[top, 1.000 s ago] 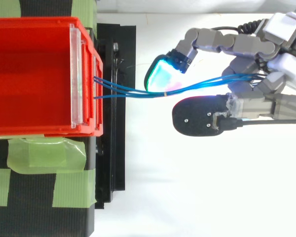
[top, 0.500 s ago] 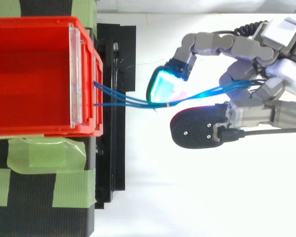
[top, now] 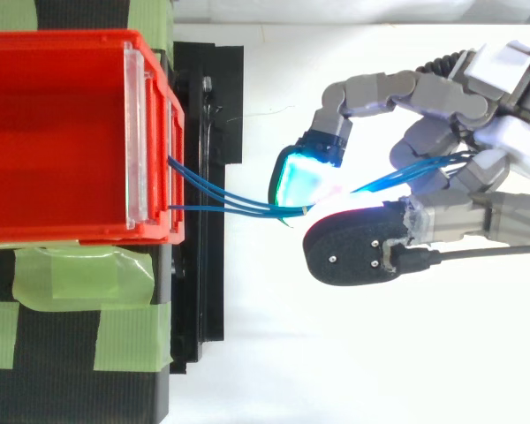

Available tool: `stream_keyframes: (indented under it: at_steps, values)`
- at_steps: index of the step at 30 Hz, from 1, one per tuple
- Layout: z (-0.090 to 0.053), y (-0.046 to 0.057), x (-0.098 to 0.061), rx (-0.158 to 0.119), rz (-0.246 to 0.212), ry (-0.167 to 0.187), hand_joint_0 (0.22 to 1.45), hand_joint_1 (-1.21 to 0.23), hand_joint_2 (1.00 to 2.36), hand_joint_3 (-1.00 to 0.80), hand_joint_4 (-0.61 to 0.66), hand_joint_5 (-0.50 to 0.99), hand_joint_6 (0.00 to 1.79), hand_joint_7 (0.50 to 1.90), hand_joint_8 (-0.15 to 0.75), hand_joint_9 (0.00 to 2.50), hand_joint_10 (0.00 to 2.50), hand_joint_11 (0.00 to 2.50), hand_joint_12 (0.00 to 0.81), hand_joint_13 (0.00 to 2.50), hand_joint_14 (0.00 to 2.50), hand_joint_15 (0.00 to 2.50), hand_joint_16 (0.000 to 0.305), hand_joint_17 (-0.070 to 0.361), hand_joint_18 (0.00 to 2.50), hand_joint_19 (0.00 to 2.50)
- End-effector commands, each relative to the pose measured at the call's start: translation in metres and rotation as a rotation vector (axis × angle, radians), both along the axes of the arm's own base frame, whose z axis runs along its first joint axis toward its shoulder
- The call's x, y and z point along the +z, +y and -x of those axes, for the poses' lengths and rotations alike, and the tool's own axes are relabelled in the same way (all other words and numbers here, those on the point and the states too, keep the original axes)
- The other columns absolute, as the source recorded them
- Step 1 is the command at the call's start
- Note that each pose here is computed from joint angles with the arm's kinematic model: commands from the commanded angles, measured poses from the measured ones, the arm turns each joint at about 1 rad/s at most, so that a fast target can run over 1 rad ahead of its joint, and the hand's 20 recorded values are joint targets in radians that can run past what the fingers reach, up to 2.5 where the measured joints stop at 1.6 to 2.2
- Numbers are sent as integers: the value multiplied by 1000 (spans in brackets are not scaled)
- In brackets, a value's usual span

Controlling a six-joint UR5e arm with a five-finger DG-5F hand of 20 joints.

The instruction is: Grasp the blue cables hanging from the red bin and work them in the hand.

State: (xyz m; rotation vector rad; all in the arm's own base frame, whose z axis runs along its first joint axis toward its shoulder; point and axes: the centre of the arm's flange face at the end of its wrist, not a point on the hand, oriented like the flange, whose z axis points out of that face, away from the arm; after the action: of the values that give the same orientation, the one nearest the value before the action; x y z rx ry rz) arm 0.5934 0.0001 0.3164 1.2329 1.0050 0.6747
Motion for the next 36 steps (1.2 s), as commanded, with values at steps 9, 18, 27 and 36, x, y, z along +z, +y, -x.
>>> stream_keyframes:
  at_steps: [9,18,27,36]
  values:
    - [0,0,0,1,1,-1,961,-635,1022,-495,291,201,372,1220,535,1779,2500,2500,712,2021,2500,1972,237,178,2500,648]
    - [-1,1,0,1,-1,-5,947,-563,1018,-192,291,358,11,1180,535,1779,2500,2500,712,2021,2500,1972,237,178,2500,648]
    - [-1,0,1,-1,-1,-7,937,-543,1020,-443,275,395,11,1280,535,1779,2500,2500,712,2021,2500,1972,237,178,2500,648]
    - [-2,1,1,0,7,-14,950,-574,1023,-444,257,439,4,1439,535,1779,2500,2500,712,2021,2500,1972,237,178,2500,648]
